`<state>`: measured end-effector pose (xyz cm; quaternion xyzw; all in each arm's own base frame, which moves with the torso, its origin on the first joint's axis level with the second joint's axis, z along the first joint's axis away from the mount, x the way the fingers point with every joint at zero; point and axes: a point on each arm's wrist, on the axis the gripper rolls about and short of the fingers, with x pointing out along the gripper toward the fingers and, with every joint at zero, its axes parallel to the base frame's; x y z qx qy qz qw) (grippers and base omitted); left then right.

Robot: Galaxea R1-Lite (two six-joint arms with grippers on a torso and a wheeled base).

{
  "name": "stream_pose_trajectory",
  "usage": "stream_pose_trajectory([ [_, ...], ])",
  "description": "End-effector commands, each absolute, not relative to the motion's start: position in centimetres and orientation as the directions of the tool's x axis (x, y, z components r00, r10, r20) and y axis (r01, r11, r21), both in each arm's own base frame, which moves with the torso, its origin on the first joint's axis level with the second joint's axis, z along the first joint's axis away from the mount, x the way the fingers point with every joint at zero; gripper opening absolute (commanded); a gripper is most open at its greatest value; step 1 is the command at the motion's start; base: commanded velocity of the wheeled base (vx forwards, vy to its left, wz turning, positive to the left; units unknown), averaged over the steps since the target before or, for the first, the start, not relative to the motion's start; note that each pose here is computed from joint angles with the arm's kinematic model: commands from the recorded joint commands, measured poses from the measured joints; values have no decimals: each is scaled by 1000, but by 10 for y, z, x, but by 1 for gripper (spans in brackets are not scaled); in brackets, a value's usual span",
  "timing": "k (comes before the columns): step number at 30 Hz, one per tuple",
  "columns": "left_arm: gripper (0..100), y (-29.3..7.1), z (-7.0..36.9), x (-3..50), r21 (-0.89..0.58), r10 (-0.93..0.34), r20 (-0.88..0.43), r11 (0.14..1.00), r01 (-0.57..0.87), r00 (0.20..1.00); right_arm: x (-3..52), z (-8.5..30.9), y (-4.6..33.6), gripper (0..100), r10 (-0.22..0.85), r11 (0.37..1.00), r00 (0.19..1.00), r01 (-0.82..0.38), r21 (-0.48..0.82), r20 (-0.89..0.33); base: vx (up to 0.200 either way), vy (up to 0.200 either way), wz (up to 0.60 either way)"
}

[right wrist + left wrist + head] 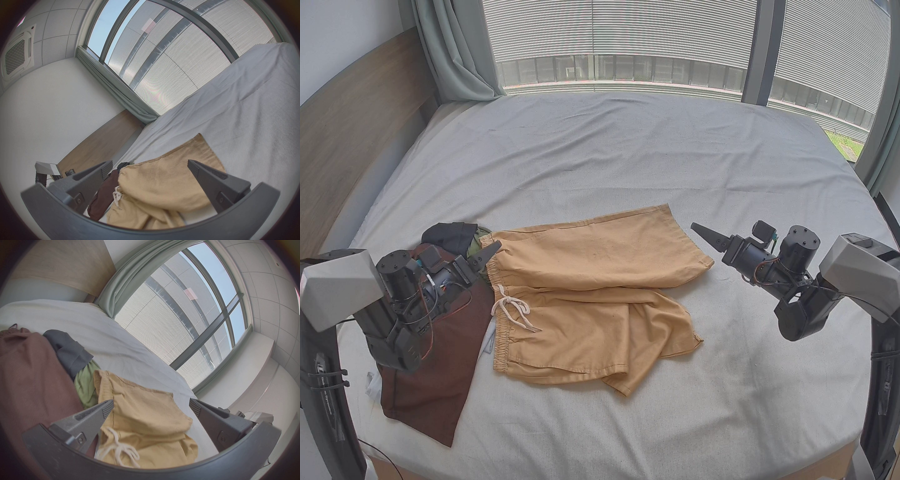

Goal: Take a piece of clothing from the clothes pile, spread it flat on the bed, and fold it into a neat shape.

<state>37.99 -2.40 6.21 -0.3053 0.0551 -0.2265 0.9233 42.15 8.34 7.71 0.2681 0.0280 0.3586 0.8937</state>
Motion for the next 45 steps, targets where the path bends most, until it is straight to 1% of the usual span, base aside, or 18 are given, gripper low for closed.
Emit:
stream_pose_trajectory([
  [1, 100, -14, 94, 320, -570, -494, 11, 711, 412, 869, 365, 117, 87, 100, 678, 576, 715, -660, 483, 169, 0, 0, 0],
  [3, 100, -15, 92, 300, -559, -539, -29, 707, 434, 842, 353, 121, 88, 100, 685, 571, 710, -660, 488, 160, 0, 0, 0],
  [6, 100, -15, 94, 279, -536, -583, -48, 700, 472, 811, 339, 121, 89, 100, 692, 567, 709, -651, 504, 137, 0, 0, 0],
  [12, 100, -14, 99, 256, -536, -601, -60, 693, 482, 797, 322, 117, 88, 100, 702, 566, 706, -633, 529, 95, 0, 0, 0],
  [15, 100, -15, 98, 254, -535, -619, -64, 684, 497, 783, 321, 116, 89, 100, 703, 565, 706, -632, 531, 92, 0, 0, 0],
  [18, 100, -15, 97, 251, -496, -636, -70, 691, 526, 769, 316, 111, 88, 100, 705, 568, 705, -622, 540, 71, 0, 0, 0],
  [23, 100, -9, 83, 251, -410, -635, -117, 731, 545, 764, 302, 100, 93, 100, 726, 564, 687, -611, 556, 18, 0, 0, 0],
  [25, 100, -6, 76, 251, -366, -656, -137, 730, 578, 742, 299, 96, 95, 100, 734, 574, 679, -620, 535, 0, 0, 0, 0],
  [29, 100, -2, 68, 245, -292, -660, -167, 743, 603, 732, 294, 88, 102, 100, 749, 585, 662, -638, 500, -31, 0, 0, 0],
  [30, 100, 1, 64, 245, -245, -661, -178, 748, 617, 729, 296, 81, 103, 100, 749, 601, 661, -645, 472, -50, 0, 0, 0],
  [32, 100, 2, 61, 246, -207, -665, -183, 746, 633, 724, 300, 70, 104, 100, 745, 621, 663, -648, 441, -75, 0, 0, 0],
  [36, 100, 3, 57, 245, -205, -665, -195, 747, 632, 721, 301, 61, 101, 100, 737, 640, 668, -640, 425, -105, 0, 0, 0],
  [45, 100, 3, 48, 246, -236, -665, -222, 746, 623, 713, 306, 62, 97, 100, 726, 650, 681, -634, 419, -94, 0, 0, 0],
])
